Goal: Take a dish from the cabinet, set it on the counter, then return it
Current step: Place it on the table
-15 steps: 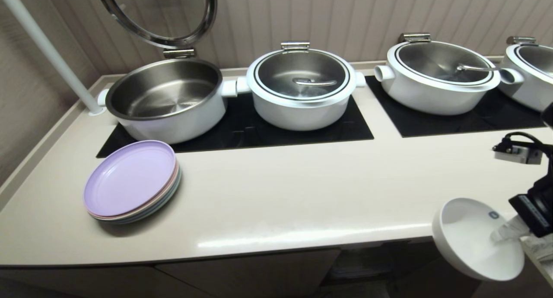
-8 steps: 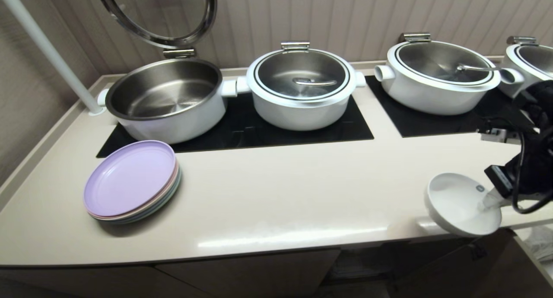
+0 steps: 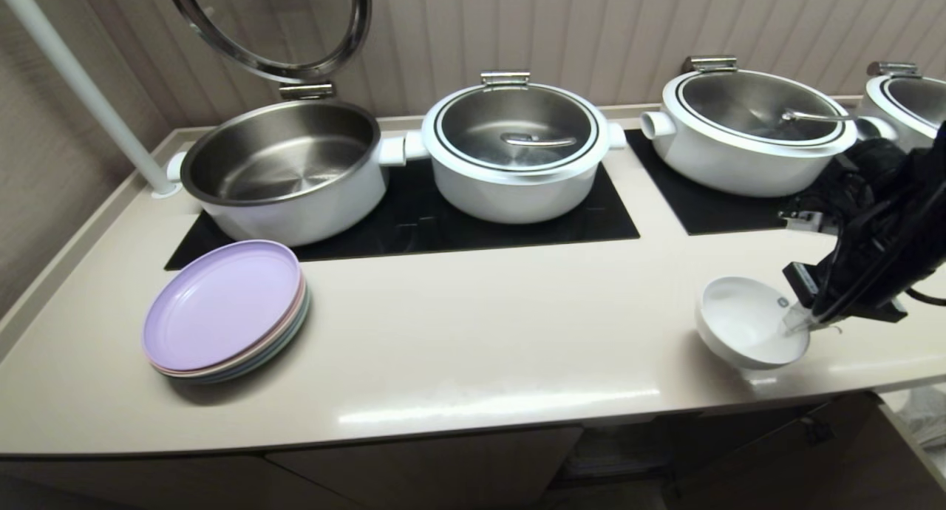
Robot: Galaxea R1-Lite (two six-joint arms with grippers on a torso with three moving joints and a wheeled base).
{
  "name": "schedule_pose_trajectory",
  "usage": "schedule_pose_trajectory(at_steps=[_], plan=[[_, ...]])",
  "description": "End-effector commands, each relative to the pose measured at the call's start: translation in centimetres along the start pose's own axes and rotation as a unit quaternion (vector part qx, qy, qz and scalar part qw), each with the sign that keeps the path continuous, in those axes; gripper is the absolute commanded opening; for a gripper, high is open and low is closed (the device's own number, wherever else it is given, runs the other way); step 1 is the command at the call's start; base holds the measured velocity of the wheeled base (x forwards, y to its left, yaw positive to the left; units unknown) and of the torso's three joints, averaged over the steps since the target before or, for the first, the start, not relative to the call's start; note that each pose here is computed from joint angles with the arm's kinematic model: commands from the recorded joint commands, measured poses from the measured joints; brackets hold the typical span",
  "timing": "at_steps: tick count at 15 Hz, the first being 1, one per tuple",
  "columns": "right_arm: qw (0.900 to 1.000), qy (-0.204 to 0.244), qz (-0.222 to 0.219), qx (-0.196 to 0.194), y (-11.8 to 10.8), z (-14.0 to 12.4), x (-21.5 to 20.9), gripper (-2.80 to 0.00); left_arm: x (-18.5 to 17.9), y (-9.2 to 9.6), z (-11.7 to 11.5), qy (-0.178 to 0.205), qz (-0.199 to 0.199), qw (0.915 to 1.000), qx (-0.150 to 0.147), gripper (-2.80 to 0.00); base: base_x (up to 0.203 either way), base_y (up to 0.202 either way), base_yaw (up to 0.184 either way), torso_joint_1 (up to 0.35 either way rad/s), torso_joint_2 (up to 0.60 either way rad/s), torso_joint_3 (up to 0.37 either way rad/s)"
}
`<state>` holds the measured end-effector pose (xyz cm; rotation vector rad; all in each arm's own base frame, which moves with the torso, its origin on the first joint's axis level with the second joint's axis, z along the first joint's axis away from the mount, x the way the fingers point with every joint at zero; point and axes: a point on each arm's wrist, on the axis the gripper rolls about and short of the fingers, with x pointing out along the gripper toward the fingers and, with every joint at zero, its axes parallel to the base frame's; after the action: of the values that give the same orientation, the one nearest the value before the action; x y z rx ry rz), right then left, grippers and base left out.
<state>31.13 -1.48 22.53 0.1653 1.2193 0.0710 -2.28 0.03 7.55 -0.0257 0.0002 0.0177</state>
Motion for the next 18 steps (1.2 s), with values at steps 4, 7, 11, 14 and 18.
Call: schedule_pose_trajectory(at_steps=[4, 7, 11, 14, 18], plan=[[1.000, 0.007, 0.003, -0.005, 0.31, 0.60, 1.15, -2.80, 0.00, 0.00, 0.00, 0.000, 0.000, 1.0000, 0.000, -2.80, 0.000, 0.000, 0.000, 0.000, 0.00, 0.000], [1.000, 0.008, 0.005, 0.002, 0.60, 0.57, 1.21, -2.80, 0.00, 0.00, 0.00, 0.000, 0.000, 1.0000, 0.000, -2.80, 0.000, 0.000, 0.000, 0.000, 0.00, 0.000], [1.000, 0.008, 0.006, -0.001, 0.79, 0.56, 1.25, -2.80, 0.00, 0.00, 0.00, 0.000, 0.000, 1.0000, 0.000, -2.80, 0.000, 0.000, 0.000, 0.000, 0.00, 0.000], [1.000, 0.012, 0.005, -0.001, 0.75, 0.60, 1.51, -2.80, 0.00, 0.00, 0.00, 0.000, 0.000, 1.0000, 0.000, -2.80, 0.000, 0.000, 0.000, 0.000, 0.00, 0.000], [1.000, 0.015, 0.004, -0.001, 0.70, 0.66, 1.71, -2.80, 0.00, 0.00, 0.00, 0.000, 0.000, 1.0000, 0.000, -2.80, 0.000, 0.000, 0.000, 0.000, 0.00, 0.000]])
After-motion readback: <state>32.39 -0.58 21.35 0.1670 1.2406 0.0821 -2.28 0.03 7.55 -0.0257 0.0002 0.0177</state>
